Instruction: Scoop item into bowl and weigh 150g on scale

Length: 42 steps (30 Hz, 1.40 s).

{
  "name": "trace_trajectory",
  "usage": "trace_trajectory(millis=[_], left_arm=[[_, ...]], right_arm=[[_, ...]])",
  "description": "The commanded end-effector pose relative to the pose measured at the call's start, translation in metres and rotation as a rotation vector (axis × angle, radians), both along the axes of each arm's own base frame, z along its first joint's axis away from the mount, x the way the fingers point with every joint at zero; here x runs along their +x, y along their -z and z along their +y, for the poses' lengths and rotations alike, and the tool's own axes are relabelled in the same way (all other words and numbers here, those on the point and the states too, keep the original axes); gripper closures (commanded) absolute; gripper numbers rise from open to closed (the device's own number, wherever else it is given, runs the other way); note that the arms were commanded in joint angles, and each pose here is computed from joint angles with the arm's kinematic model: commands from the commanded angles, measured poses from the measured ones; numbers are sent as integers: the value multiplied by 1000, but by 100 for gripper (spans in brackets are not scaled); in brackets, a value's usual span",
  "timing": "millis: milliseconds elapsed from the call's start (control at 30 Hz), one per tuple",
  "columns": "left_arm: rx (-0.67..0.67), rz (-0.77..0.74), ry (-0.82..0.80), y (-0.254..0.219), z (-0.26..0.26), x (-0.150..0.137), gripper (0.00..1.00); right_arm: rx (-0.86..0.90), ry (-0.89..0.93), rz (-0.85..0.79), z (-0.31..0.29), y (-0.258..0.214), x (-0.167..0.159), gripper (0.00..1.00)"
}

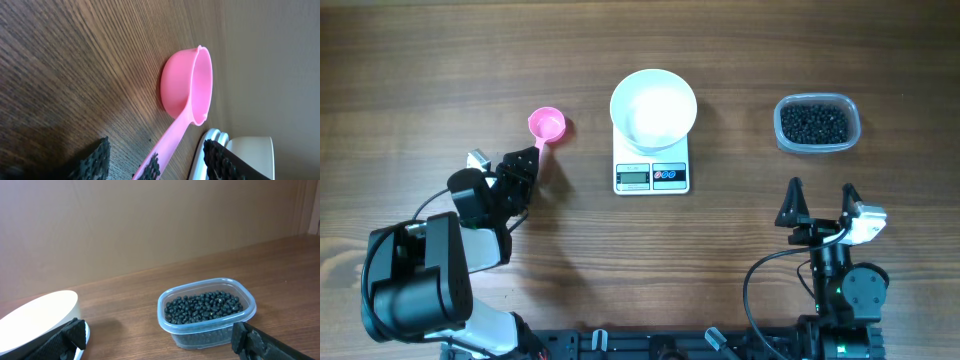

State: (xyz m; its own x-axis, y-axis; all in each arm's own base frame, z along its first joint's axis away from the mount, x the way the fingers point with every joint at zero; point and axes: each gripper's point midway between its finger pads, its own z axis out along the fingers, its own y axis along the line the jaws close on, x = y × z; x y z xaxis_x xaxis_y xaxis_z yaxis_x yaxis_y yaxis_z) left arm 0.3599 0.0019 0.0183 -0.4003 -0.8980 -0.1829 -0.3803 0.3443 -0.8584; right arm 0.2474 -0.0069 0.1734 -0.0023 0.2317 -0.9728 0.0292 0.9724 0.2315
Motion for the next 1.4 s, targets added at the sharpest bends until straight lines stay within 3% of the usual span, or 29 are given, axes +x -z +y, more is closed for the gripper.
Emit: trace_trajectory(millis=[0,433,633,1000,1233,1367], left_arm=[[-18,68,-17,19,-1,-8,36],[-30,58,-14,15,-1,-3,40],[-33,74,-34,18,6,-6,1],[-77,-10,-14,-7,22,-4,0],[45,-192,30,-71,26,10,1],[124,-214,35,-113,33,18,1]], right_arm=[[3,2,-13,-1,-3,-1,0],[2,2,-13,-1,-3,-1,0],[2,2,-13,-1,-3,-1,0],[3,2,-13,-1,-3,-1,0],[2,1,-13,0,-3,-1,0],[3,2,-13,-1,-3,-1,0]])
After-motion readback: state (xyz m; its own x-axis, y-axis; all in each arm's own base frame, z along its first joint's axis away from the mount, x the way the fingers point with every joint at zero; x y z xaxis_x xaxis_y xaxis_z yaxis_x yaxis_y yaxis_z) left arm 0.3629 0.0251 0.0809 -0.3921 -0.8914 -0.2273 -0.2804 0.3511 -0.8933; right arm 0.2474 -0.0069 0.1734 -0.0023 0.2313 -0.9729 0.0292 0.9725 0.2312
